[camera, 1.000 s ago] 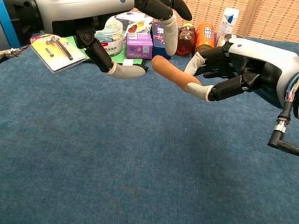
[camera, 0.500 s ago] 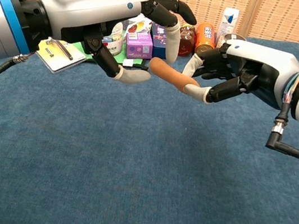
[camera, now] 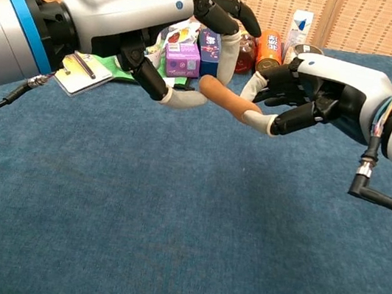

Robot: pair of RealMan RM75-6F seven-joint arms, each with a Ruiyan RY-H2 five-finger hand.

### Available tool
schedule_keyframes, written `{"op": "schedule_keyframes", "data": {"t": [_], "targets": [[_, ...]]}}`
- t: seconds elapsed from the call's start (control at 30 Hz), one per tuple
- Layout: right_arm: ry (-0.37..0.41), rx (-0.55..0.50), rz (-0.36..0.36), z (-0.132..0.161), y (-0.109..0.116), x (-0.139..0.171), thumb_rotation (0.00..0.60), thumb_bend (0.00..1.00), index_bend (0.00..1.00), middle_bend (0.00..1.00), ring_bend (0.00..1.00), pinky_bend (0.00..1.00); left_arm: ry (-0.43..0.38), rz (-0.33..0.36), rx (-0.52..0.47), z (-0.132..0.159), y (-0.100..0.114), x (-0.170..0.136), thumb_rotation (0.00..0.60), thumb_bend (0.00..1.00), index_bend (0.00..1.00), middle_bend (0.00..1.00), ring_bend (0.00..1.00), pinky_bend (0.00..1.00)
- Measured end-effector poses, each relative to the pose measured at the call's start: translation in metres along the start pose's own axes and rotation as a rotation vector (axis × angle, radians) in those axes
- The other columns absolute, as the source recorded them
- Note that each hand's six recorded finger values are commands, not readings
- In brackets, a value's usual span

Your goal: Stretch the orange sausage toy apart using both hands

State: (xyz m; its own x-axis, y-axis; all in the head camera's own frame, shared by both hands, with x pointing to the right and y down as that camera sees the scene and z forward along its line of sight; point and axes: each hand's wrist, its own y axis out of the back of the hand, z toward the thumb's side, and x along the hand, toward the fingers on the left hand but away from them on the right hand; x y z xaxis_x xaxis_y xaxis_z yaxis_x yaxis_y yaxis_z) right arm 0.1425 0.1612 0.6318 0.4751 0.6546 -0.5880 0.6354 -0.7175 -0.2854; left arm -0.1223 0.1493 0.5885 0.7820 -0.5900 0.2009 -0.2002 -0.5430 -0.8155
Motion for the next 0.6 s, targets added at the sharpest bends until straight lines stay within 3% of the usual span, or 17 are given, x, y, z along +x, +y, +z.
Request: {"op": "schedule_keyframes", "data": {"t": [0.27,0.6], "targets": [[-0.003,0.007,-0.010,-0.0021,0.0020,0.0017,0.600,0.55,0.71,0.30,0.19,0.08,0.006,0.003,-0.005,-0.0008,0.0004,0.0006,0.600,0.33,0.66,0.28,0.11,0.10],[-0.004,0.014,-0.021,-0.0034,0.0040,0.0022,0.600,0.55,0.72,0.30,0.20,0.09,0.019,0.014,-0.004,-0.0027,0.0001,0.0023,0.600,0.34,0.77,0.29,0.12,0.10]]}}
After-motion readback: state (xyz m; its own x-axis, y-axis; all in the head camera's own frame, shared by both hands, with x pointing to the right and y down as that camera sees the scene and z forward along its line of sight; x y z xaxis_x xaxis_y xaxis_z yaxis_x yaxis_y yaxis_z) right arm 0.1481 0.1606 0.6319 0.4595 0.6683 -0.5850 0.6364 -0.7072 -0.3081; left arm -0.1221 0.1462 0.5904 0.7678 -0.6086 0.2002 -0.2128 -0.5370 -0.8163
